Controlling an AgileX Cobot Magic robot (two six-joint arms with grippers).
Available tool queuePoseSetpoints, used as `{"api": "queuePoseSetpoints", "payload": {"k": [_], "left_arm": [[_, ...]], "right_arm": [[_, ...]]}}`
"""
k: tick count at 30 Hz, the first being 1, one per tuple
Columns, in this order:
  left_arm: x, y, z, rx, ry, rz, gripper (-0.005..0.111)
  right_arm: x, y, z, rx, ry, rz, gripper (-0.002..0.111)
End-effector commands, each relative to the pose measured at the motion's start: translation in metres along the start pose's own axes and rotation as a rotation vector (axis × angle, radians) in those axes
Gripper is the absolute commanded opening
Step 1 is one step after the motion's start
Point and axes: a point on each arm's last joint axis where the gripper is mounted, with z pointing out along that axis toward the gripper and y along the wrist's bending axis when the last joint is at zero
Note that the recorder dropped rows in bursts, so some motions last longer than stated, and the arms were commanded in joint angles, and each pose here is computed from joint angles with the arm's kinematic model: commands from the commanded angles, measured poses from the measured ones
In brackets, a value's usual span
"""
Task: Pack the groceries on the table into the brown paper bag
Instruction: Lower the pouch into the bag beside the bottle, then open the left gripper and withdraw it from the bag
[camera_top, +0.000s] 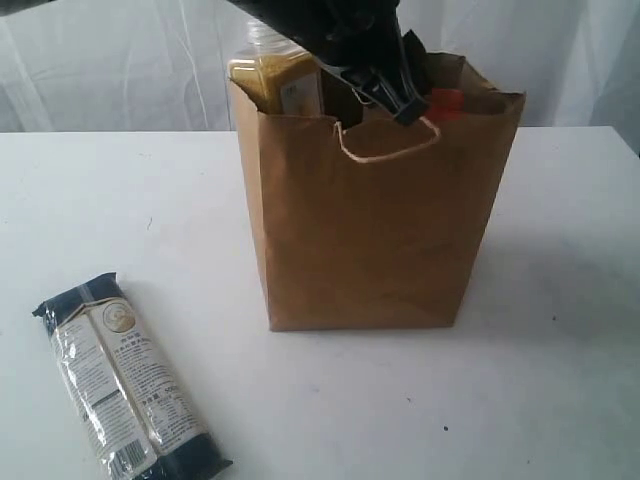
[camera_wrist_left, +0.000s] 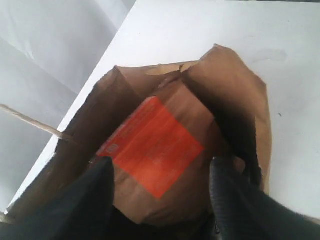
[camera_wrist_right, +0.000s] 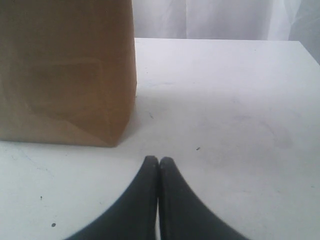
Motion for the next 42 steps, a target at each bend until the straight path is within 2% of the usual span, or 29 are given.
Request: {"api": "queuePoseSetpoints", "payload": {"k": [1,9,16,21,26,31,38,42], "left_arm": [[-0.005,-0.001,-0.012,0.015,-0.015,-0.025,0.065],[-0.010,-0.002,-0.035,0.033,-0.013,-0.027,0.064],[-0.021,-0.004,-0.074,0.038,-0.058,-0.032,0.064],[-0.030,-0.012,-0.100,0.064,-0.099,-0.028,0.064],[-0.030,-0.018,-0.121,0.094,-0.078,-0.013,0.054],[-0.030,-0.022,-0.146,0.109,-0.070,-0.003,0.053],[-0.029,-0.024,-0.196,0.061,-0.098,-0.008,0.053],[-0.020,-0.021,-0.223,-0.024,-0.035,-0.004,0.053]], "right_arm": [[0.001,0.000,0.000,0.003,-0.004,0.004,0.000],[0.001,0.000,0.000,0.003,-0.004,0.004,0.000],[0.001,0.000,0.000,0.003,-0.004,0.004,0.000],[0.001,0.000,0.000,0.003,-0.004,0.004,0.000],[0.001,0.000,0.000,0.003,-0.004,0.004,0.000],[0.001,0.000,0.000,0.003,-0.004,0.004,0.000],[0.001,0.000,0.000,0.003,-0.004,0.004,0.000],[0.001,0.000,0.000,0.003,-0.004,0.004,0.000]]}}
